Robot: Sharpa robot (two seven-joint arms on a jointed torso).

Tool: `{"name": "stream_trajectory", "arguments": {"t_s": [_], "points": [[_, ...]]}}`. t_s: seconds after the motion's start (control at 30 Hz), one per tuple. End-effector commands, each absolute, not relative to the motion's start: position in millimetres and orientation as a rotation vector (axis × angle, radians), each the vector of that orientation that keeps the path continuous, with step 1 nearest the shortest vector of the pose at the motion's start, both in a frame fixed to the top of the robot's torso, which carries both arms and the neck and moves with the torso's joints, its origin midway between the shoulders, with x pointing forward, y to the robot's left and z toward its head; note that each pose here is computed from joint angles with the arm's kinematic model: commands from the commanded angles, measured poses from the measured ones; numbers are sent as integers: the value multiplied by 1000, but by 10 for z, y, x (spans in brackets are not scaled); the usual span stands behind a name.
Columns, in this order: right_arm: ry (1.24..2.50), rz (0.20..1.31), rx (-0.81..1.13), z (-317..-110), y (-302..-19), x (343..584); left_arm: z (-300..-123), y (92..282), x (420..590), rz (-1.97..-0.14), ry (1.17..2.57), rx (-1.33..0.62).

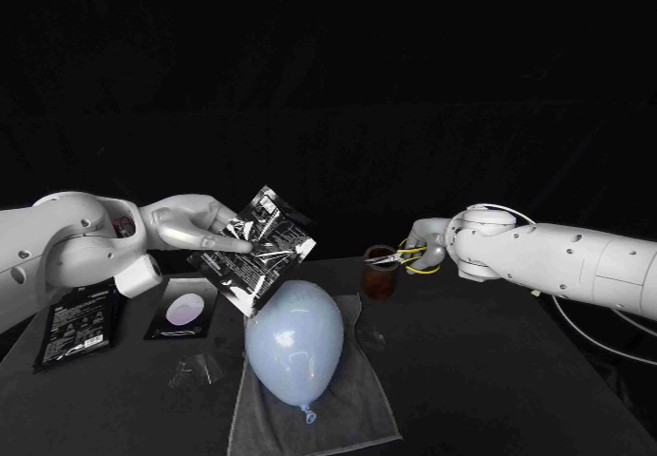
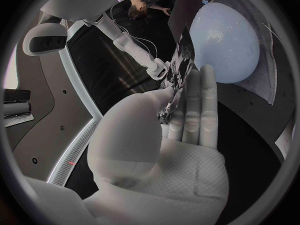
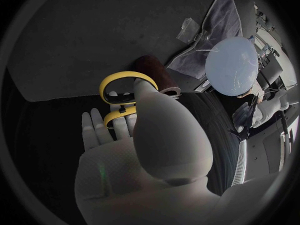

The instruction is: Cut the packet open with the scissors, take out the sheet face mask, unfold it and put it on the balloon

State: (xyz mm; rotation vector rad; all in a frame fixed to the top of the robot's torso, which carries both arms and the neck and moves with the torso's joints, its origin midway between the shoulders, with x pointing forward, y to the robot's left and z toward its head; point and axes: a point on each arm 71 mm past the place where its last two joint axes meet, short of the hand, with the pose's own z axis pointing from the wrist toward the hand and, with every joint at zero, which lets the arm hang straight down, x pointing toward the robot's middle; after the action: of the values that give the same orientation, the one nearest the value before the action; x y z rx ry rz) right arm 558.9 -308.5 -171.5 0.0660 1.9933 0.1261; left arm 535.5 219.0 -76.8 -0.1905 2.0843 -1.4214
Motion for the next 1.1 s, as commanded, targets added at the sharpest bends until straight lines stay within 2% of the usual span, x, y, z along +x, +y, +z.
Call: {"name": "stream_trajectory", "arguments": {"t_s": [0.03, 0.4, 1.1], "points": [[1956, 141, 71, -1657, -3080, 5603, -757, 2177, 5348, -1443, 2086, -187], [1967, 119, 62, -1579, -3094, 5604, -758, 2175, 5350, -1443, 2088, -186], [2014, 33, 1, -1580, -3024, 5601, -760, 2172, 5347, -1444, 2092, -184]]}}
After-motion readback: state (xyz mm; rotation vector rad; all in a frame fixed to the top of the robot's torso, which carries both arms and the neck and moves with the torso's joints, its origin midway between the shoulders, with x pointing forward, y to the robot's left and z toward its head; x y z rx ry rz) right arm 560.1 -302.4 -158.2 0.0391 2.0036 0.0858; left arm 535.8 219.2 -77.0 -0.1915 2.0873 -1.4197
